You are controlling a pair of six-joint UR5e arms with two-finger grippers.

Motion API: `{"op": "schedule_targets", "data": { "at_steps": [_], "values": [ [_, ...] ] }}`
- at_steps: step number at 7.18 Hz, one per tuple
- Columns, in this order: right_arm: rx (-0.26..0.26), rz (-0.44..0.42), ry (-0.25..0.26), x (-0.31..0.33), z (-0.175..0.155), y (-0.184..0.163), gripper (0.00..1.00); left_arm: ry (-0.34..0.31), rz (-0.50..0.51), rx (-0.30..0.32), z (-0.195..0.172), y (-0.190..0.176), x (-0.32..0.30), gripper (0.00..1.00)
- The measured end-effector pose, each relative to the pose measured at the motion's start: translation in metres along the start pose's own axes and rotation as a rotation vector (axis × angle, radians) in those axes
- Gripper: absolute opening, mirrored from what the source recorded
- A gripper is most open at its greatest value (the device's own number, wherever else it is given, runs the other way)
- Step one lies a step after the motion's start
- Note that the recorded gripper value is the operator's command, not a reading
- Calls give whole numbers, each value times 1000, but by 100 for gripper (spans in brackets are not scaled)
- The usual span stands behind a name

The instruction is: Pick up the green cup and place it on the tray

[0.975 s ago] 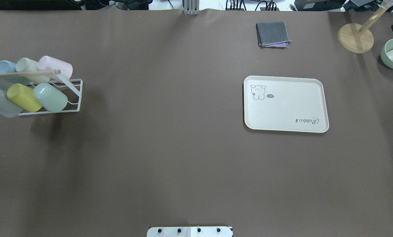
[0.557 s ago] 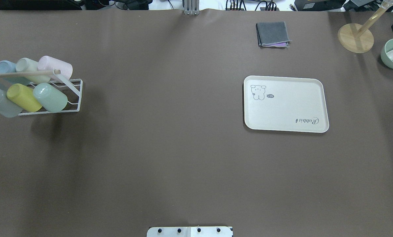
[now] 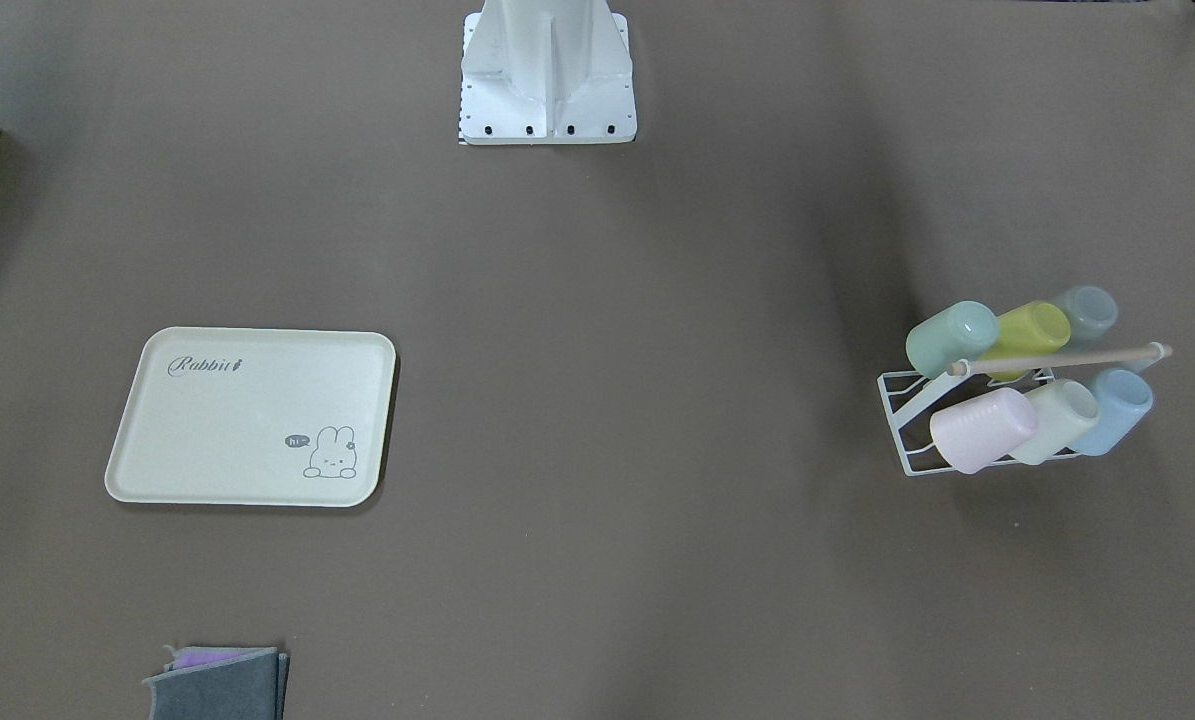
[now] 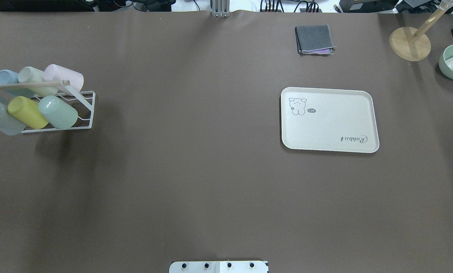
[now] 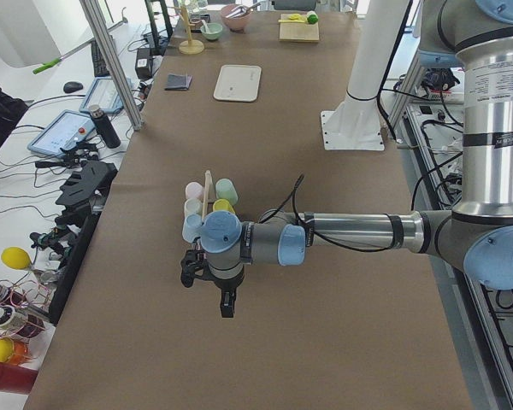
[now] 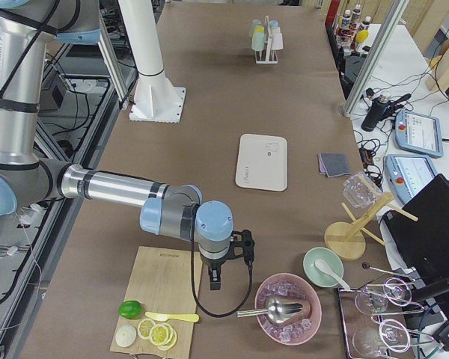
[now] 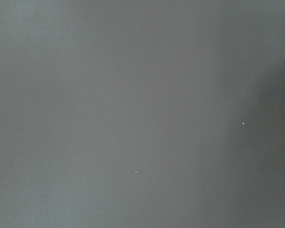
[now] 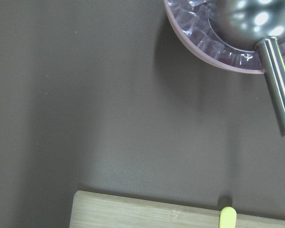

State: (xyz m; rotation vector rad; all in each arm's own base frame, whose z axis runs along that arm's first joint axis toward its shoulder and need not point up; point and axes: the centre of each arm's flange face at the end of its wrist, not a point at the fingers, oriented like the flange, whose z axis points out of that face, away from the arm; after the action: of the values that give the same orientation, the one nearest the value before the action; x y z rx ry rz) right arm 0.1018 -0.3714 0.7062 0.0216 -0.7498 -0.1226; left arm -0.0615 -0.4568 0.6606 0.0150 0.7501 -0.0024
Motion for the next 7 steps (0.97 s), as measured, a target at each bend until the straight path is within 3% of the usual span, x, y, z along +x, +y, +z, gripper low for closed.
{"op": "schedule_targets", "data": {
  "at_steps": [3, 7],
  "values": [
    [11, 2, -60, -4, 3, 2, 100, 0, 1, 1, -1, 0, 1, 98],
    [-2, 22, -74, -2, 10, 10, 100, 0, 2, 3, -1, 0, 1, 98]
  ]
}}
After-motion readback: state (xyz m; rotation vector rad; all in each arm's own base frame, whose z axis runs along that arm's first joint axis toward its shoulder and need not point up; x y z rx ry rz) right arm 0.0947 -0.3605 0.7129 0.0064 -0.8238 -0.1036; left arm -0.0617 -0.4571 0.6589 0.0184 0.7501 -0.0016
